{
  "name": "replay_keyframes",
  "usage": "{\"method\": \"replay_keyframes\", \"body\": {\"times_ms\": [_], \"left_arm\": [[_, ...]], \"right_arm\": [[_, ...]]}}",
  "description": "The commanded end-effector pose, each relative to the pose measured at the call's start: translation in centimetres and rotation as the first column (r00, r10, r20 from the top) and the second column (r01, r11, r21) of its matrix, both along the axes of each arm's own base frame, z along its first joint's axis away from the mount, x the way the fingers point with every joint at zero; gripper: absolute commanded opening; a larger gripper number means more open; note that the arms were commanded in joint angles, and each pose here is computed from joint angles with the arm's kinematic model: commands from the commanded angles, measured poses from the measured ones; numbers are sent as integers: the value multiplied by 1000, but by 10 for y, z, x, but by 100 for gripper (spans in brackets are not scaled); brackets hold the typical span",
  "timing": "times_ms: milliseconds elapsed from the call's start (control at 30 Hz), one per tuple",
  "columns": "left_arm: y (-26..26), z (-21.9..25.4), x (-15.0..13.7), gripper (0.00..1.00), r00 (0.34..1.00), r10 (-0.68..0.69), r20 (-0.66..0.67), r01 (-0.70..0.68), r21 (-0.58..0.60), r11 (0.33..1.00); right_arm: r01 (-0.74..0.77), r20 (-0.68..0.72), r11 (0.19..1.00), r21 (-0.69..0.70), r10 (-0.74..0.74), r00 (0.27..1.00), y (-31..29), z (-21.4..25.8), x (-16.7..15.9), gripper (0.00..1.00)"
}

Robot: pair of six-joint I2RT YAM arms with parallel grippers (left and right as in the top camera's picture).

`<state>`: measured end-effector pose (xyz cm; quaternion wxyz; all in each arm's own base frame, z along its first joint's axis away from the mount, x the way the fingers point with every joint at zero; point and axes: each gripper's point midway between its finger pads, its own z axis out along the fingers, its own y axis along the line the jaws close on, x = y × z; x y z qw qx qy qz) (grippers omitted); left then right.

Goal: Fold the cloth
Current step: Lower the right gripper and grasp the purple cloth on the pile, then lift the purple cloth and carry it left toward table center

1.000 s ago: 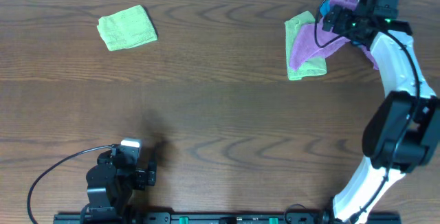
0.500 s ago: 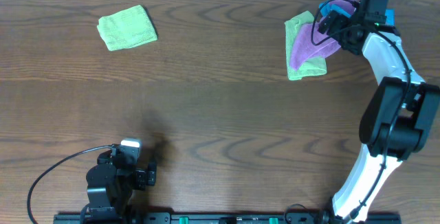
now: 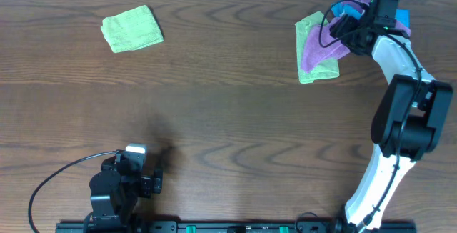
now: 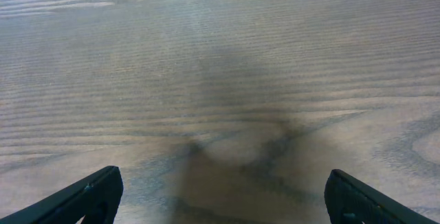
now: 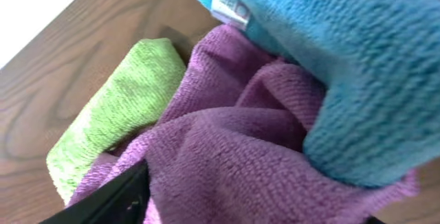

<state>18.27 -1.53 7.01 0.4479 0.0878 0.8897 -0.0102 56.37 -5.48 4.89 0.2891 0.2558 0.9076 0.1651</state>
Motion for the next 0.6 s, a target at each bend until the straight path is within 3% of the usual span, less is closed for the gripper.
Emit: {"method": "replay_keyframes", "body": {"times_ms": [0, 67, 200, 300, 567], "left_arm": [[0, -9, -3, 95, 1000, -4, -24, 4, 8, 1000], [0, -9, -3, 95, 1000, -3, -24, 4, 9, 1000], [0, -9, -3, 95, 1000, -3, -24, 4, 9, 1000], [0, -9, -3, 95, 1000, -4, -25, 4, 8, 1000], [0, -9, -3, 95, 1000, -3, -24, 4, 9, 1000]], "right_arm": [[-45, 29, 999, 17, 45, 999, 11, 10, 6, 59], [-66, 42, 998, 0, 66, 997, 13, 17, 5, 54], [-82, 47, 997, -14, 83, 995, 15, 27, 2, 33], [-97, 52, 995, -25, 98, 994, 16, 34, 0, 2], [-203, 86, 973, -111, 212, 973, 30, 71, -9, 1]]}}
